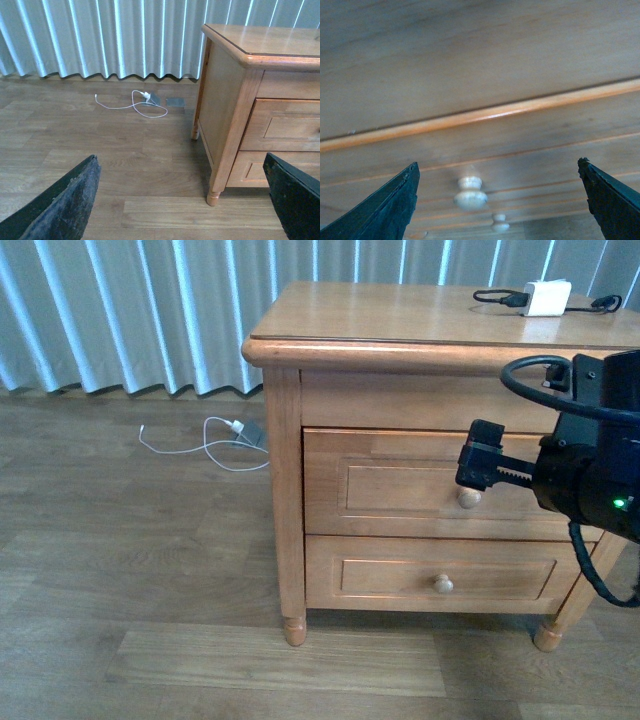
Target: Place pink marker in drawer with both arms
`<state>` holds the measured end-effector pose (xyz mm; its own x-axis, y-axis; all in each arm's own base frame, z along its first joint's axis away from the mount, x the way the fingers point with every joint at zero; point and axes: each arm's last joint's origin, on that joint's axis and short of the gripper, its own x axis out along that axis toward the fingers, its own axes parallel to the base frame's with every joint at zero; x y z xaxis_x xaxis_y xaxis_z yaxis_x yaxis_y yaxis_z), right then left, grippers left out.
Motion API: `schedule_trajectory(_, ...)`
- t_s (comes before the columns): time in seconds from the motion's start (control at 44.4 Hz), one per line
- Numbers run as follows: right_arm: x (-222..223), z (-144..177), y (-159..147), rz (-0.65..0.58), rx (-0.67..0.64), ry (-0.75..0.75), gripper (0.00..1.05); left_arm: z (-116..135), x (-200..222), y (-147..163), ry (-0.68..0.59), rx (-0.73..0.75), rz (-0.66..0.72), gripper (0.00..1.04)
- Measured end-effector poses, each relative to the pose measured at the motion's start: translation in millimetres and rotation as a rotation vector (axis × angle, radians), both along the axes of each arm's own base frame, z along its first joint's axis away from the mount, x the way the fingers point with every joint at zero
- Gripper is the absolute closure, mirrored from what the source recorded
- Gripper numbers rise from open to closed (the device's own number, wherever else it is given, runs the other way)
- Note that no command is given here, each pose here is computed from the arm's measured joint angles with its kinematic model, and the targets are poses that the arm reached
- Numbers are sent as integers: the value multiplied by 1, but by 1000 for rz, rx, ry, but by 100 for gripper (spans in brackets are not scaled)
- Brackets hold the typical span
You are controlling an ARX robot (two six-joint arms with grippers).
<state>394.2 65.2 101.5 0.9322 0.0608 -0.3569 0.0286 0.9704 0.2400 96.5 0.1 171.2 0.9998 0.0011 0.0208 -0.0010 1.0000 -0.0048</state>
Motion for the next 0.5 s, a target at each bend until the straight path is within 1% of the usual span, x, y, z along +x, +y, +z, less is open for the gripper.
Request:
schedule_trajectory(0.18, -55, 22, -13, 112, -15, 84, 9, 0, 0, 0, 0, 0, 0, 6)
schedule_trajectory(0.293, -88, 38, -23, 172, -9, 103, 9, 0, 0, 0, 0, 0, 0, 6)
schedule_trajectory(0.405, -126, 59, -37, 192, -7, 93, 9, 0, 0, 0, 0, 0, 0, 6)
schedule_trajectory(0.495, -150, 70, -44, 200, 3, 87, 9, 0, 0, 0, 0, 0, 0, 6)
